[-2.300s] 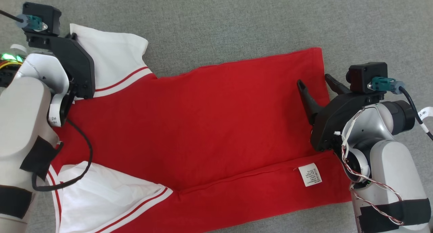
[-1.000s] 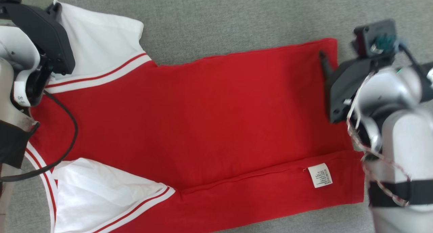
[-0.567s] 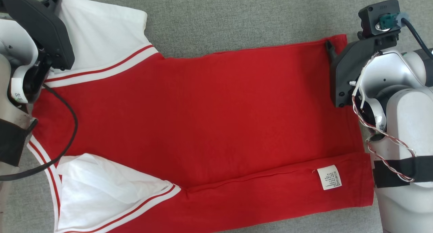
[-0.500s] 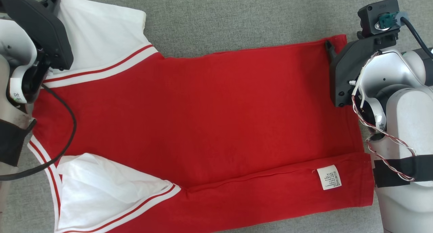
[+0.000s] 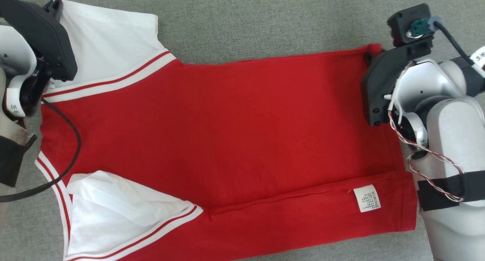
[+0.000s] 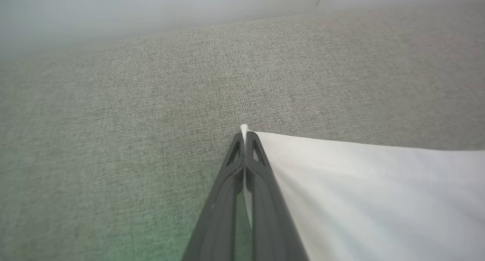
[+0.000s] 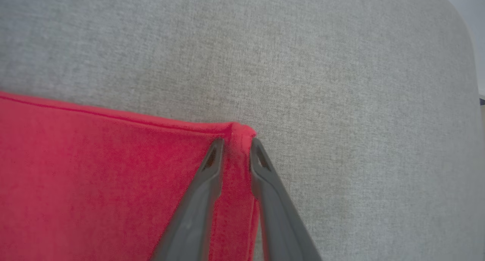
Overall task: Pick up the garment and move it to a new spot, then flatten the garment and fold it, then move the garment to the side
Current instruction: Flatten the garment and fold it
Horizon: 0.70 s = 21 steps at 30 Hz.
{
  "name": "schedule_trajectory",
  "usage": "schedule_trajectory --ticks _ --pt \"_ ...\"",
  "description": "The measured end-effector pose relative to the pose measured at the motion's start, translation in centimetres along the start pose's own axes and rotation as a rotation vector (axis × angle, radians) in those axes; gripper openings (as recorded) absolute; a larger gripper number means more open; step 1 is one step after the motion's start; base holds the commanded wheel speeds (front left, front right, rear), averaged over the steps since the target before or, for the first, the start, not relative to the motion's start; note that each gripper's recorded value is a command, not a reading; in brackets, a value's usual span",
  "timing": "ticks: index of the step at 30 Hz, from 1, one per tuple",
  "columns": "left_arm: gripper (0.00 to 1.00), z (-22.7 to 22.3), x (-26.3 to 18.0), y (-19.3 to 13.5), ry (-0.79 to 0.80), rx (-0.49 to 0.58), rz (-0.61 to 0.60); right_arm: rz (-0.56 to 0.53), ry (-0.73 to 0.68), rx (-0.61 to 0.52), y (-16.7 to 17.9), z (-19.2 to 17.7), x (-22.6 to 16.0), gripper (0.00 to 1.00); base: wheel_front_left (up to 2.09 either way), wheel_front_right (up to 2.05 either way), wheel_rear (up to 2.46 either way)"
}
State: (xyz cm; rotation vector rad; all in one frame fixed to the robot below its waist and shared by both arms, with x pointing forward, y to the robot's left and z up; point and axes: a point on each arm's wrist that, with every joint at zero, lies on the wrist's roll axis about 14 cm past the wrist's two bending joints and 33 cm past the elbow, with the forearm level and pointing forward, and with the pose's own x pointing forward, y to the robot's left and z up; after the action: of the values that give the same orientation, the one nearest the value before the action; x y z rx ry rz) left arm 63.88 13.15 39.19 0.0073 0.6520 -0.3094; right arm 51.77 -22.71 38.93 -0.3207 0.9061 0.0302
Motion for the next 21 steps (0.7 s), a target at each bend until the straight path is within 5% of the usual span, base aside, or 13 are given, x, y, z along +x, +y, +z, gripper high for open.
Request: schedule_trajectory --ticks 1,2,11,21 --pt "0.0 0.0 0.0 0.0 -0.002 0.0 0.0 0.006 0.001 -0.005 0.2 0.0 0.1 0.02 0.0 0.0 0.0" --pt "0.0 0.0 0.0 0.1 -0.005 0.001 0.002 0.008 -0.003 -0.014 0.2 0.1 0.2 0.0 0.0 0.0 0.0" --pt "0.0 2.1 -1.3 0.4 -0.159 -0.01 0.022 0.013 -0.07 -0.014 0.3 1.0 0.0 0.0 0.0 0.0 0.0" --pt "0.0 4.2 -7.2 -1.3 -0.508 -0.175 0.015 0.004 -0.19 -0.018 0.3 1.1 -2.4 0.0 0.0 0.0 0.0"
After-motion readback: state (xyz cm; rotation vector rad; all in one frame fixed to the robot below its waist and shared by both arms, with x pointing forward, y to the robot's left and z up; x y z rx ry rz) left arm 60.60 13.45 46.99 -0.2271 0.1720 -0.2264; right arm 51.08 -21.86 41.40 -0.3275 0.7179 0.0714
